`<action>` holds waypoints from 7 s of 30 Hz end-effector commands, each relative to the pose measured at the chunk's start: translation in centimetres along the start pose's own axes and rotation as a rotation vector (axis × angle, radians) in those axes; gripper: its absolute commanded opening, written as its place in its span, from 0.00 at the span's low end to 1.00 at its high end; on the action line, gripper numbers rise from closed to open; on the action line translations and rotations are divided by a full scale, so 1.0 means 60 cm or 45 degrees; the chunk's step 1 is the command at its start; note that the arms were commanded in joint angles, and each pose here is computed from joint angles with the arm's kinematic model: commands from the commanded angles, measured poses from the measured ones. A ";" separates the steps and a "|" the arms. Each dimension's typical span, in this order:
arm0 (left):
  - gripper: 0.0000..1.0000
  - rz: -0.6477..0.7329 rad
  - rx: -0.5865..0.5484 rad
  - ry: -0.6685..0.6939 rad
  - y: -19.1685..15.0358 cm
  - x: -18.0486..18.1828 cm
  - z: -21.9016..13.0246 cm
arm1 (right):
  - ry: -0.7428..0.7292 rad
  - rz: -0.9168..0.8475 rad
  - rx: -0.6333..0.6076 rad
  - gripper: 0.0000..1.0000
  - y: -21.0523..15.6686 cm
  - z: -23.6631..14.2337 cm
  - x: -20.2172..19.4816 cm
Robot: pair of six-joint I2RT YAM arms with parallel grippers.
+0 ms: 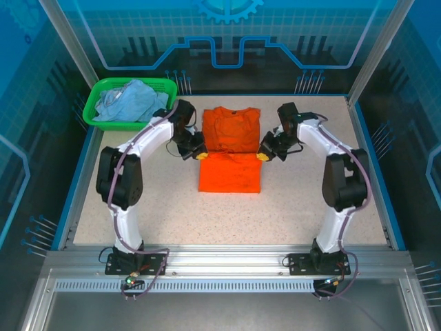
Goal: Fold and stack the t-shirts
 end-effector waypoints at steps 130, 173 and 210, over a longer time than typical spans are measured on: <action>0.45 -0.143 0.156 -0.272 -0.342 0.156 0.082 | -0.092 -0.532 0.033 0.45 -0.201 0.098 -0.215; 0.27 -0.041 0.112 -0.045 -0.291 0.161 0.094 | -0.244 -0.489 0.089 0.09 -0.189 0.130 -0.247; 0.00 0.005 0.212 0.153 -0.401 0.221 0.077 | -0.322 -0.491 0.149 0.00 -0.230 0.126 -0.286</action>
Point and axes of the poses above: each hand's point on the last joint's axis, 136 mm out from that joint toward the fingers, its own z axis out along the fingers, its own x axis along the line the jaws close on, y = z × x, the point moved 1 cm from there along -z, back along the fingers, and after that the axes turned 10 degrees about z, right-handed, at the moved point
